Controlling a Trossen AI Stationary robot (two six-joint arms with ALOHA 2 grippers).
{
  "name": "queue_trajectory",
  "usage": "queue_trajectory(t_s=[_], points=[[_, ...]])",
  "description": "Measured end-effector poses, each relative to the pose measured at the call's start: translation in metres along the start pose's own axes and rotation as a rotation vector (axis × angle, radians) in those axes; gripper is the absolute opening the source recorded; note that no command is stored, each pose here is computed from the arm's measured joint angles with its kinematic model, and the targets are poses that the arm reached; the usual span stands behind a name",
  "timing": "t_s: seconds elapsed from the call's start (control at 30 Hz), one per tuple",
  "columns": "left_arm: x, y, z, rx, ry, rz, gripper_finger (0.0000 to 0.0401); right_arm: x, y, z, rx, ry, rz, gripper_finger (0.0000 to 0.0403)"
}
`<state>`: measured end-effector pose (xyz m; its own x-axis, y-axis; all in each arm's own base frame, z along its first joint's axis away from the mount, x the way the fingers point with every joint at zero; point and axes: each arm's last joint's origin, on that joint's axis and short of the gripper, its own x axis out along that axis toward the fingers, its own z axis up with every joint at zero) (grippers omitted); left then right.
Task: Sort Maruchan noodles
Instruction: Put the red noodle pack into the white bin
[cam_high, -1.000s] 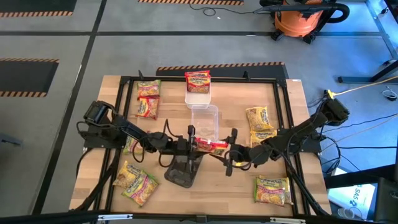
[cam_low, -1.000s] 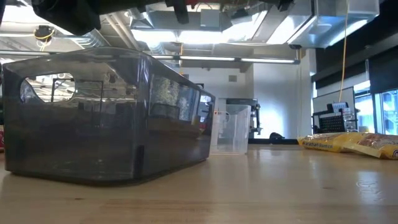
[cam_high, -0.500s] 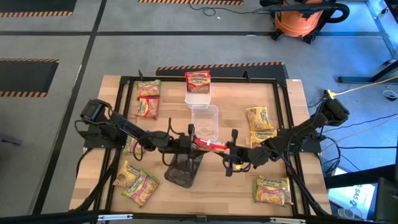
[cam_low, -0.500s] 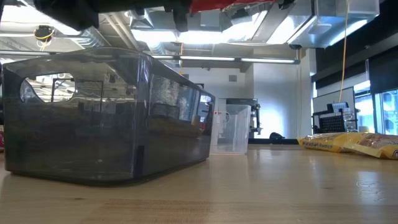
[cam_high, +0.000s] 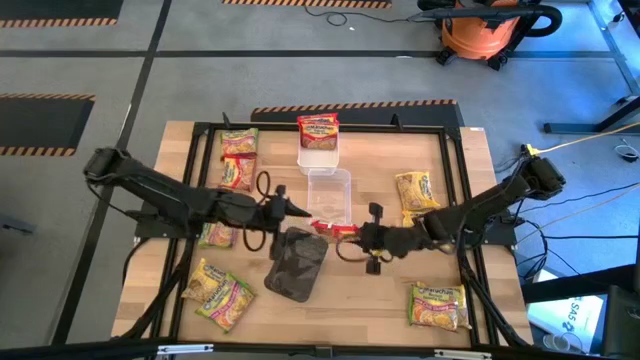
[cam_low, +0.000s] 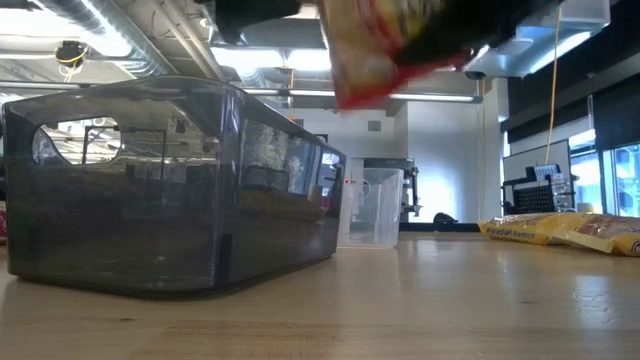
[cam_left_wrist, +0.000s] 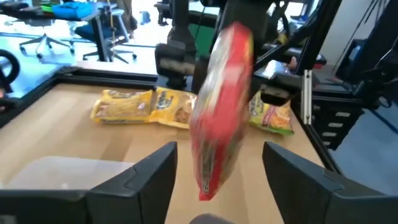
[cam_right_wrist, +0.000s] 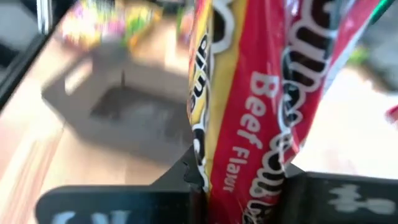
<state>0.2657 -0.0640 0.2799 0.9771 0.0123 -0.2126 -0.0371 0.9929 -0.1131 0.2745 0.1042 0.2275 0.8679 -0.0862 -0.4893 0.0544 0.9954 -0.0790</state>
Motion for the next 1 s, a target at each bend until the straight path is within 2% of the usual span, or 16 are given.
queue_trajectory(t_s=[0.17,0.3,0.43,0.63,0.9,1.0], points=[[-0.004,0.016,0.006,-0.013,0.011,-0.024,0.0243,0.012,-0.026,-0.009,0.089,0.159,0.12,0.0042],[0.008,0.029,0.007,-0.023,0.056,-0.035,0.0244,0.018,-0.043,-0.007,0.141,0.179,0.194,0.0042],[0.026,0.036,0.015,-0.033,0.098,-0.055,0.0245,0.02,-0.052,-0.007,0.154,0.19,0.2,0.0042],[0.056,0.046,0.021,-0.035,0.306,-0.008,0.0245,0.02,-0.052,-0.008,0.138,0.196,0.208,0.0043],[0.092,0.047,0.029,-0.102,0.45,-0.098,0.0245,0.02,-0.052,-0.009,0.136,0.202,0.206,0.0043],[0.101,0.047,0.028,-0.109,0.501,-0.099,0.0245,0.02,-0.052,-0.009,0.135,0.201,0.206,0.0043]])
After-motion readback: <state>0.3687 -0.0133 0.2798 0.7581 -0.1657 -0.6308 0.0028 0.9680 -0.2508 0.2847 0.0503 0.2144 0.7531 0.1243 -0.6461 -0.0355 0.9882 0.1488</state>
